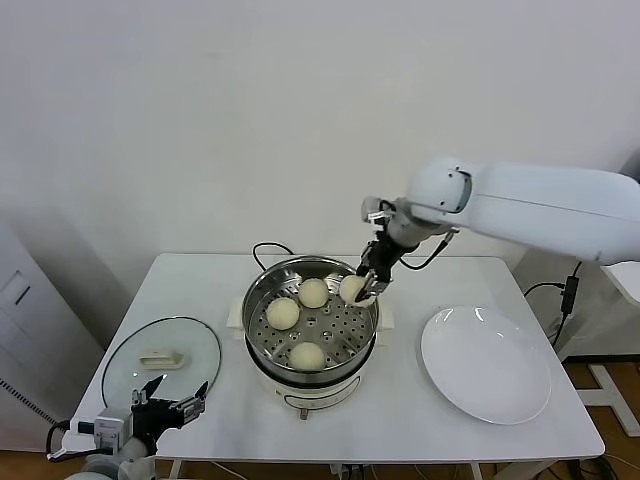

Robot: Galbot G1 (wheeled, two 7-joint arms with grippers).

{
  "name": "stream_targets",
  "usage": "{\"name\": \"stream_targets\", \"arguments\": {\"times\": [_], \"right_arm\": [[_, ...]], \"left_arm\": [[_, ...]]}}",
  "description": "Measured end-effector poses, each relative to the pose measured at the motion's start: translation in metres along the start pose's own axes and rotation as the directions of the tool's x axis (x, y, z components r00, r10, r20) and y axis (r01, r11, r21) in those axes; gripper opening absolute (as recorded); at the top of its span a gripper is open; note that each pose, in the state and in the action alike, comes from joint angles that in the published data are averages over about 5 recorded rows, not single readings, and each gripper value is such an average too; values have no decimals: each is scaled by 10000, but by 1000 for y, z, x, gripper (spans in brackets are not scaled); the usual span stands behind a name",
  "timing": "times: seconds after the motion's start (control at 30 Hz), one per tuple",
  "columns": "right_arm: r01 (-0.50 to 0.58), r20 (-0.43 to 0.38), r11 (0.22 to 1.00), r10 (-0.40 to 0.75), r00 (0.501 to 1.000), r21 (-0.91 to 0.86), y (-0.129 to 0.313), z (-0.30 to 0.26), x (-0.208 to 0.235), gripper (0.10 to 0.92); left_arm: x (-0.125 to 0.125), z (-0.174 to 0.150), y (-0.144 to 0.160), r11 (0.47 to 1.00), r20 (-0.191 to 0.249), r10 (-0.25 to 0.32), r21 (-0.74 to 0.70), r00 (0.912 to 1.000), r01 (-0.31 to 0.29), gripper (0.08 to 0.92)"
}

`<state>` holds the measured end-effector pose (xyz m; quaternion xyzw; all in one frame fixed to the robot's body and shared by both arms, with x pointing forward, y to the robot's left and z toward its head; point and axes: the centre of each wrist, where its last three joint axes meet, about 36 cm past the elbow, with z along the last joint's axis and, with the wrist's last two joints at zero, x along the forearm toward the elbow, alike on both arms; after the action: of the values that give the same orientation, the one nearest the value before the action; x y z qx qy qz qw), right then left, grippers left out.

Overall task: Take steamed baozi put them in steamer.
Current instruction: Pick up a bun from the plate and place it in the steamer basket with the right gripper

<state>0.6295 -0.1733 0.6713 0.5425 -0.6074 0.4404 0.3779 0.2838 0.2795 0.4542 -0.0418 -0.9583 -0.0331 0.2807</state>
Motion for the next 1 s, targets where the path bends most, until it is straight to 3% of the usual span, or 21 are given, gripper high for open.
{"name": "stream_targets", "arguments": {"times": [0.57, 0.67, 1.0], "right_arm": [[105, -522, 9993, -123, 9986, -348, 17, -10, -73, 450], [111, -533, 9992, -132, 9985, -392, 20, -10, -81, 500], [75, -299, 9979, -94, 9995, -644, 19, -8, -85, 779]], "left_arm": [[-4, 3, 2, 9999, -72, -72, 78, 9999, 72, 823], [-4, 3, 3, 9999, -87, -82, 96, 9999, 83, 823], [-5, 4, 2, 9998, -74, -93, 147, 9999, 94, 823]]}}
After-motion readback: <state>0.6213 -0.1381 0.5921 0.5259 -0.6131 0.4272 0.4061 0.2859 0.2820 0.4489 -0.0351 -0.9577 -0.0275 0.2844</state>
